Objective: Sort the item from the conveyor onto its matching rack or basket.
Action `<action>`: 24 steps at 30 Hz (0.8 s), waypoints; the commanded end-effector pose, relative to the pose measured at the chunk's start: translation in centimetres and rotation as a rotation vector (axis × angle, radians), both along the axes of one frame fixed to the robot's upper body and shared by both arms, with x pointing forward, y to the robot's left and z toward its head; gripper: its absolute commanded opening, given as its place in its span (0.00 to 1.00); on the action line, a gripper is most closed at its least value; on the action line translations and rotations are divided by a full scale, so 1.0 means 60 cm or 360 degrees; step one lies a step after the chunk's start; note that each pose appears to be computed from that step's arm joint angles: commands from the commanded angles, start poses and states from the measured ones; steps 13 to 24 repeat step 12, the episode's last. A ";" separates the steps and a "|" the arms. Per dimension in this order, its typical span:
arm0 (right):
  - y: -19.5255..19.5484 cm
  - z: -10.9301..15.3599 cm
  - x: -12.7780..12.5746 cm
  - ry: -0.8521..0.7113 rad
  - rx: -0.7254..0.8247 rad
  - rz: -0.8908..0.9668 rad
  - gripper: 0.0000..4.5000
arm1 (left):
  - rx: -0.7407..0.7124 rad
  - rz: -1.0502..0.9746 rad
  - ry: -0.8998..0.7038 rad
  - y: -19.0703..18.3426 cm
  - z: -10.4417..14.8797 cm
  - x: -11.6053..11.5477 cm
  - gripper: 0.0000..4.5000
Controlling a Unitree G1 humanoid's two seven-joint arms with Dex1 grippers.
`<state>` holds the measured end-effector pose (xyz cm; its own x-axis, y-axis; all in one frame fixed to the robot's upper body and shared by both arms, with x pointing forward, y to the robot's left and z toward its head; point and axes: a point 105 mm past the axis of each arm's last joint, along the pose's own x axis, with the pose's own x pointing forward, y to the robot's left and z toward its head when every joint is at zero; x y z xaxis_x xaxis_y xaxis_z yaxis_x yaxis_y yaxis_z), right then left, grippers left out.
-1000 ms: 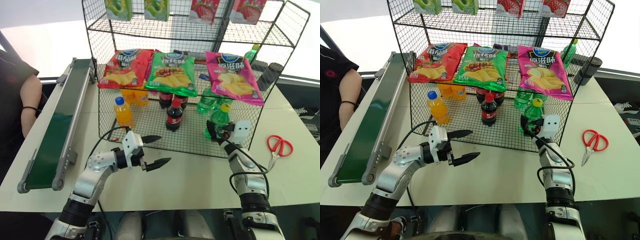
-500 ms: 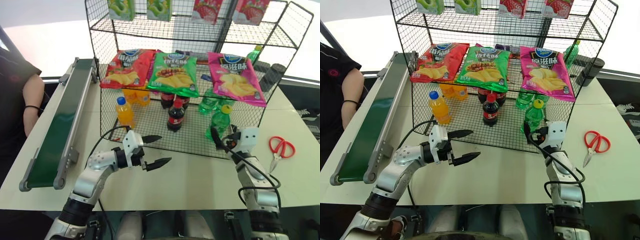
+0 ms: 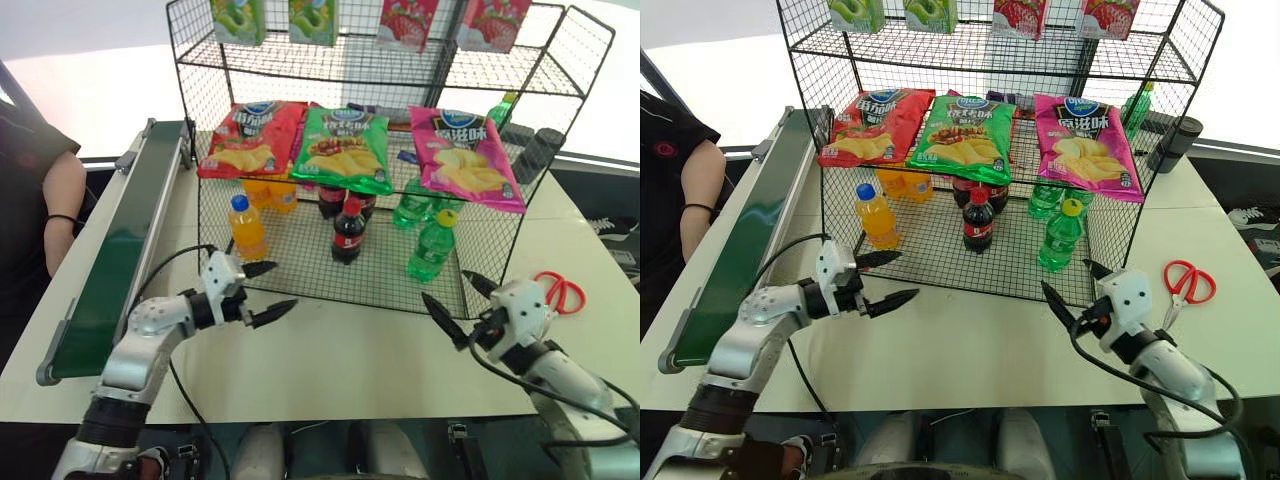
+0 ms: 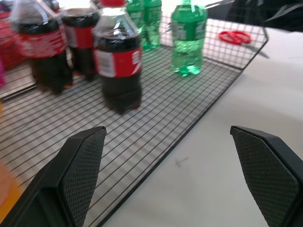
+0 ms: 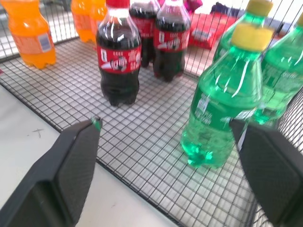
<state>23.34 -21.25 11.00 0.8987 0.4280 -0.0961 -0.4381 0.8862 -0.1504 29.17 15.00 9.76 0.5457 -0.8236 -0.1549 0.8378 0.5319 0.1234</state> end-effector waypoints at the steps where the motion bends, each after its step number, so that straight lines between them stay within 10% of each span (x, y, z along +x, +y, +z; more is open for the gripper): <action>1: -0.016 0.023 -0.024 -0.0031 -0.0018 0.0050 0.99 | 0.0089 0.0084 -0.0013 0.040 -0.001 -0.001 1.00; 24: -0.035 0.018 -0.028 -0.0001 -0.0067 0.0012 0.99 | 0.0126 0.0034 0.0004 0.040 -0.019 -0.020 1.00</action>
